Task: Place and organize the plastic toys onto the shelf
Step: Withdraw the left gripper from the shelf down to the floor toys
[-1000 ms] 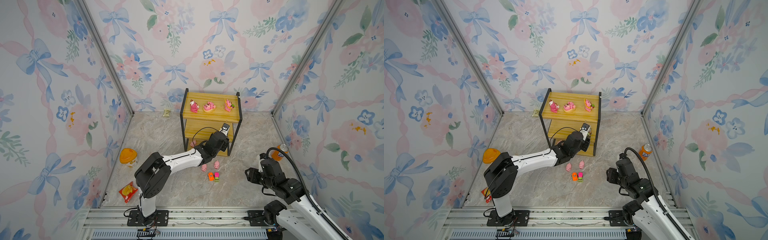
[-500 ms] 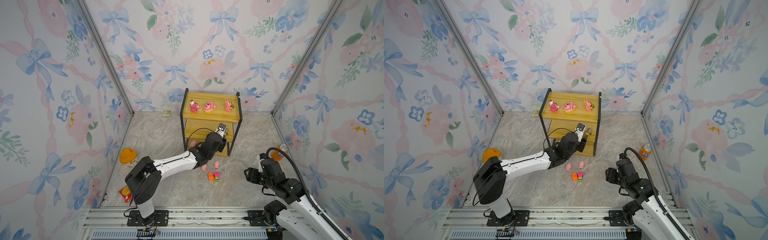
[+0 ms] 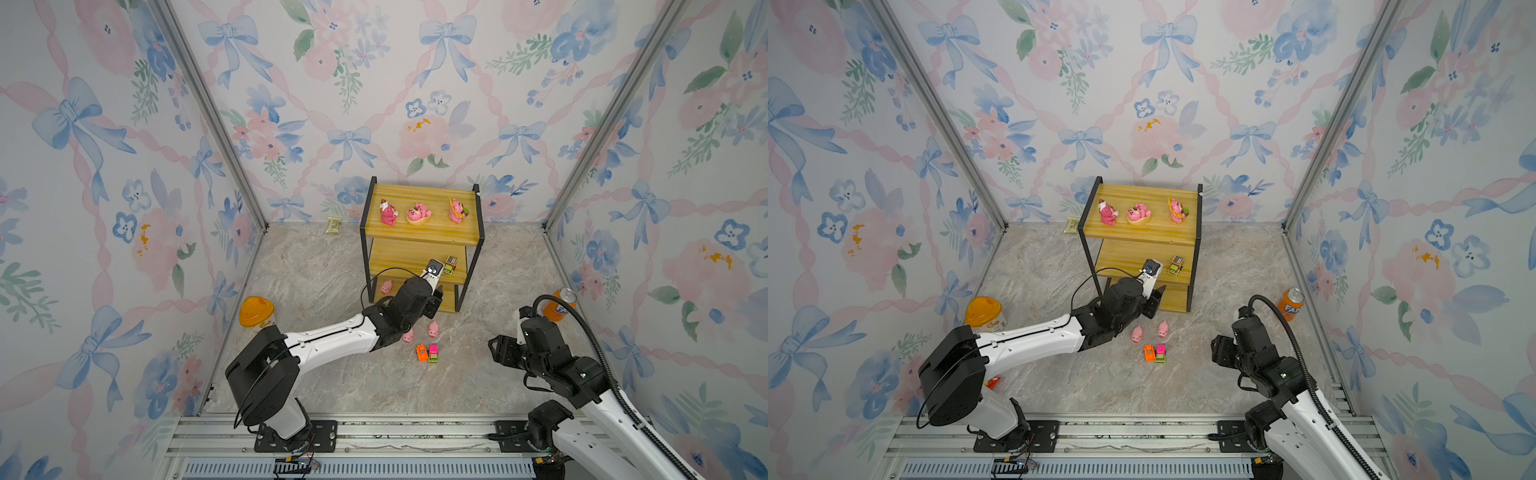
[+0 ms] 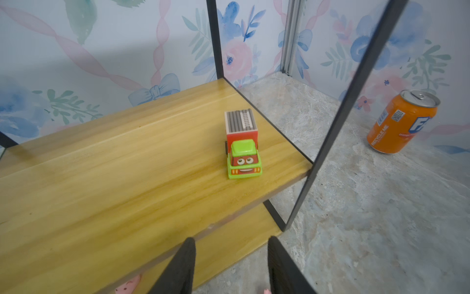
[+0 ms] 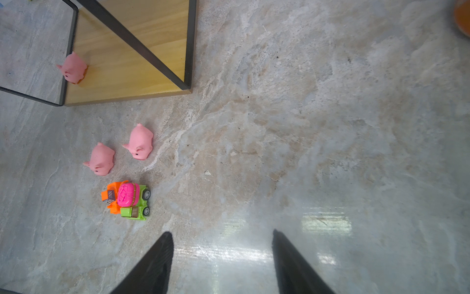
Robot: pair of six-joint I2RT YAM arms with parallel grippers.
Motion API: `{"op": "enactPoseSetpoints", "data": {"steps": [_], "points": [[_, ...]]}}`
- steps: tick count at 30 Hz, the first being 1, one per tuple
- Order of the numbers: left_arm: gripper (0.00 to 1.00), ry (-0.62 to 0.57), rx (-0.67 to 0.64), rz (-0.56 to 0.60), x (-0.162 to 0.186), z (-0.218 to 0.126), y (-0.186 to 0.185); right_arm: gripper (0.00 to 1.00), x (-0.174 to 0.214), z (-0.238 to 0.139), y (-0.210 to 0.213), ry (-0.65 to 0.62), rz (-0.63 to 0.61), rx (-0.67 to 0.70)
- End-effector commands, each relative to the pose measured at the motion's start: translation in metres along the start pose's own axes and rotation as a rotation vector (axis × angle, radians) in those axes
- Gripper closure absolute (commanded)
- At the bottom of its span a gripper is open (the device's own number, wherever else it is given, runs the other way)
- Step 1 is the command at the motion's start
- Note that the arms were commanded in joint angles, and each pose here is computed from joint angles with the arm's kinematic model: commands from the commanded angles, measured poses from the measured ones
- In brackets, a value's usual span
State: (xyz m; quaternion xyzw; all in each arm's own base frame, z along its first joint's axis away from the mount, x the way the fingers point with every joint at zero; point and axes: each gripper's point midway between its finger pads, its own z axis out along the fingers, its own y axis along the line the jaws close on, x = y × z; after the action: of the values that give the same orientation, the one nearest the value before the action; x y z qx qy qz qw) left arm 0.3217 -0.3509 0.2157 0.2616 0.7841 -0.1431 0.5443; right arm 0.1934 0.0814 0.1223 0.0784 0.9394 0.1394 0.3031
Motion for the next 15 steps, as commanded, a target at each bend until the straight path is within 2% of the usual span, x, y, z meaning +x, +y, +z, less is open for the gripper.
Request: {"op": "enactPoseSetpoints", "data": {"steps": [1,4,9,15], "points": [[0.52,0.133,0.103,0.002,0.040,-0.017,-0.020,0.35,0.001,0.004,-0.001,0.008,0.019,0.004],[0.47,0.202,0.182,0.009,0.072,-0.033,-0.039,0.35,0.001,0.007,0.000,0.011,0.024,0.001],[0.50,0.326,0.288,-0.108,0.121,-0.049,-0.060,0.35,0.005,0.017,0.005,0.048,0.025,-0.013],[0.47,0.404,0.317,-0.143,0.149,-0.053,-0.081,0.35,0.009,0.023,0.006,0.067,0.027,-0.021]]}}
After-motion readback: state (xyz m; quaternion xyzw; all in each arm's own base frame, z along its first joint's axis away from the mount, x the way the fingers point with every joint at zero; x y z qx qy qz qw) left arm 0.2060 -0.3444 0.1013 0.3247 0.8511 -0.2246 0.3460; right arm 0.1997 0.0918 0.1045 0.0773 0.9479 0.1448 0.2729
